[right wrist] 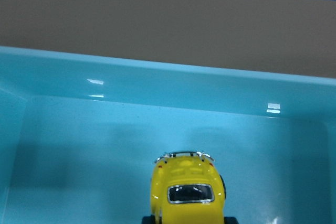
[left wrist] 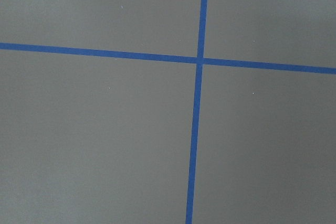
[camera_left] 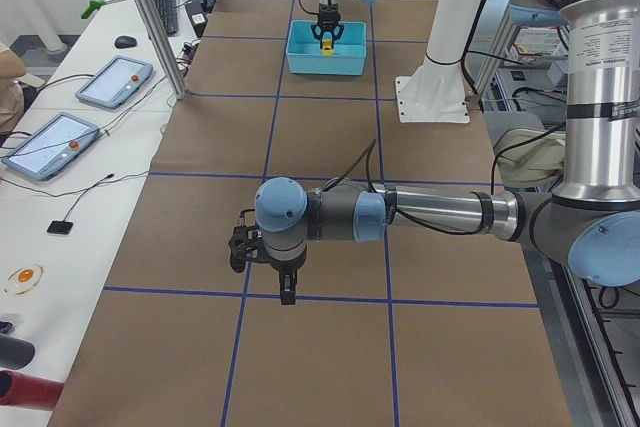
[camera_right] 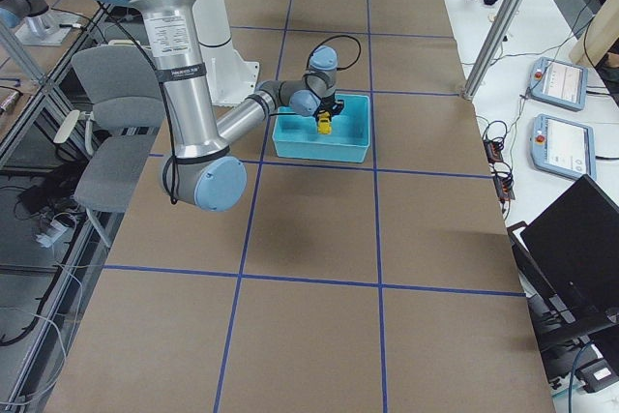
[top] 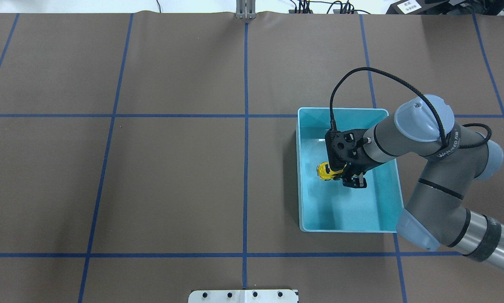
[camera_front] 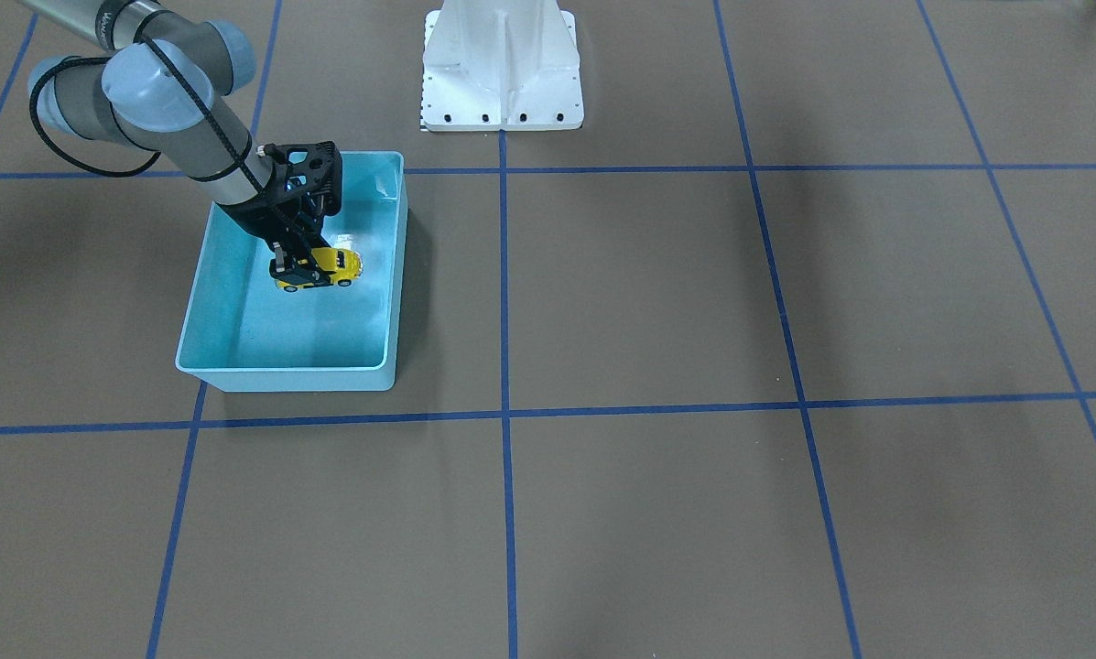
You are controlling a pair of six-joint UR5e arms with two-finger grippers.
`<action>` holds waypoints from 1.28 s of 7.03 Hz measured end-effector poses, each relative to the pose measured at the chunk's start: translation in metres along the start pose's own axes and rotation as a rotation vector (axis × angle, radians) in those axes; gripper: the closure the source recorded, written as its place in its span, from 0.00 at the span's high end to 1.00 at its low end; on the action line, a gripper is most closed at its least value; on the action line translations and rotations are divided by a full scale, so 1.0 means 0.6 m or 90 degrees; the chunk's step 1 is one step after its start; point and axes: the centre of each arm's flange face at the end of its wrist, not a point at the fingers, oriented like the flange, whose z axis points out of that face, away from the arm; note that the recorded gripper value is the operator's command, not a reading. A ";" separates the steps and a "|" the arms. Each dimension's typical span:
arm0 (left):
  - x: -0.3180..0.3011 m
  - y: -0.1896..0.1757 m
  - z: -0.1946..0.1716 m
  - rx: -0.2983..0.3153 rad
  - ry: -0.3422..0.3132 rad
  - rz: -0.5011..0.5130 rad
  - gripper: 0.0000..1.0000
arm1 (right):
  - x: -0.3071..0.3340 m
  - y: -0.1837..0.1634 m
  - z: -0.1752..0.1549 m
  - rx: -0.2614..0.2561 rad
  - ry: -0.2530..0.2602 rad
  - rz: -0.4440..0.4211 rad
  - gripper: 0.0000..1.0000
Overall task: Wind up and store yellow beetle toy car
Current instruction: 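Lift the car with the right gripper and carry it into the blue bin, then open the right gripper to release the car in the bin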
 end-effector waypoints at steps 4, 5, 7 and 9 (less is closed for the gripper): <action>0.002 -0.001 -0.002 0.001 0.000 0.000 1.00 | -0.013 0.006 0.027 -0.014 -0.004 0.031 1.00; 0.001 -0.001 -0.001 0.001 0.001 0.000 1.00 | -0.014 0.004 0.025 -0.009 -0.001 0.038 1.00; 0.001 -0.001 0.000 0.000 0.001 0.000 1.00 | -0.012 -0.008 -0.003 0.021 0.009 0.034 1.00; 0.002 -0.001 -0.001 0.001 0.001 0.001 1.00 | 0.025 -0.010 -0.118 0.090 0.007 0.065 1.00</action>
